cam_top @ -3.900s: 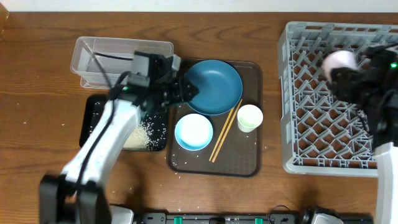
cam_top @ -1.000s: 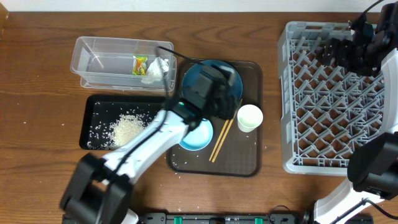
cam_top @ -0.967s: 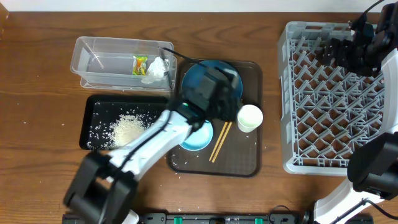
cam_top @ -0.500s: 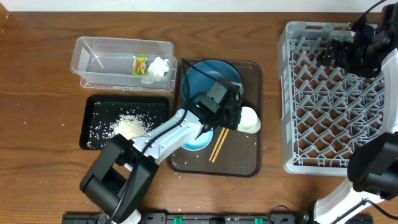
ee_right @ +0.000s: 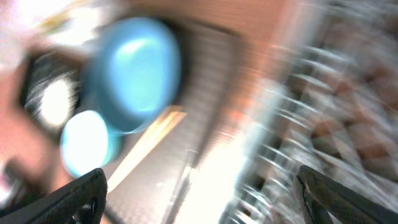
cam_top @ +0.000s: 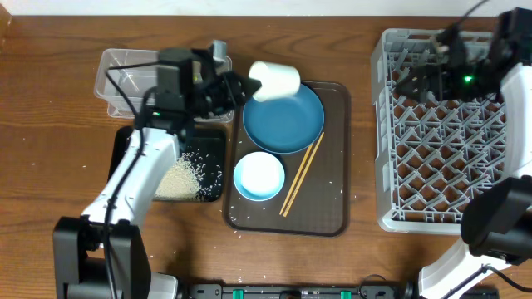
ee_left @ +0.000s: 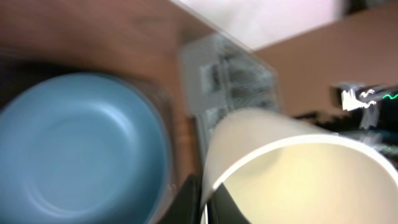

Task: Sort waste into correct bins and load items into the dishwasher rack
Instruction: 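Grasp the white cup with the left gripper and lift it, then hand the white cup from the left gripper to the right gripper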

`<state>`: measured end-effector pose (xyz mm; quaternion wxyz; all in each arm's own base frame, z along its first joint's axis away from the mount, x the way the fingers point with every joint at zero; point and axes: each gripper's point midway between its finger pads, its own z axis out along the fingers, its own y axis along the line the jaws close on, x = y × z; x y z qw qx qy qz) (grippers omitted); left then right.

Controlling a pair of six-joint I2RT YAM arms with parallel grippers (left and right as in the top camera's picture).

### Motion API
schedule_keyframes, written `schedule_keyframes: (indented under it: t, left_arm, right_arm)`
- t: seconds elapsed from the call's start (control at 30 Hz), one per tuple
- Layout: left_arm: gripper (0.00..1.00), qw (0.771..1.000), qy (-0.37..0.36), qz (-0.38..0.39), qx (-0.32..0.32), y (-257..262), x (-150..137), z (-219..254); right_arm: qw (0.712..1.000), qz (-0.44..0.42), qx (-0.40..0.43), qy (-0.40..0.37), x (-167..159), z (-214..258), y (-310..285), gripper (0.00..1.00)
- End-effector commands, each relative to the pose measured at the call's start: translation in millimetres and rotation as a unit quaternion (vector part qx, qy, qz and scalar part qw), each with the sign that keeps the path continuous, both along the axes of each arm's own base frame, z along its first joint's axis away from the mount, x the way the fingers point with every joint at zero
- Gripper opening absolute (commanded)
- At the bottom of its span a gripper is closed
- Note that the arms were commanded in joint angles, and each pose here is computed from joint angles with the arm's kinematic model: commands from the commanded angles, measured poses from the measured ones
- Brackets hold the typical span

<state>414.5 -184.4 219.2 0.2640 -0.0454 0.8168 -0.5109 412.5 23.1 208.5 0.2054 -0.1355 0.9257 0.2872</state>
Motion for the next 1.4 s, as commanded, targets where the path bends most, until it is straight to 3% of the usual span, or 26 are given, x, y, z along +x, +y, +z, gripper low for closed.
schedule_keyframes:
  t: [0.0, 0.13, 0.27, 0.43, 0.77, 1.37]
  left_arm:
    - [0.06, 0.988, 0.053, -0.096, -0.110, -13.5, -25.9, 27.4]
    - [0.07, 0.980, 0.050, -0.136, -0.133, -18.2, -36.2, 38.8]
    - [0.06, 0.973, 0.056, -0.170, -0.146, -22.3, -48.2, 43.3]
    - [0.07, 0.968, 0.058, -0.189, -0.153, -23.3, -54.7, 45.9]
    - [0.07, 0.968, 0.058, -0.190, -0.153, -23.4, -54.9, 46.0]
    - [0.06, 0.968, 0.058, -0.189, -0.153, -23.2, -54.8, 46.1]
  right_arm:
    - [0.972, 0.179, 0.093, -0.124, -14.4, 40.2, 75.0, 0.96]
    - [0.950, 0.262, 0.091, -0.142, -30.3, 40.0, 123.6, 0.98]
    - [0.918, 0.345, 0.088, -0.176, -47.7, 40.2, 166.6, 0.93]
    - [0.893, 0.389, 0.095, -0.207, -55.6, 45.0, 203.2, 0.90]
    - [0.867, 0.408, 0.156, -0.240, -65.3, 68.3, 227.0, 0.85]
    - [0.843, 0.410, 0.186, -0.295, -63.2, 95.9, 227.9, 0.78]
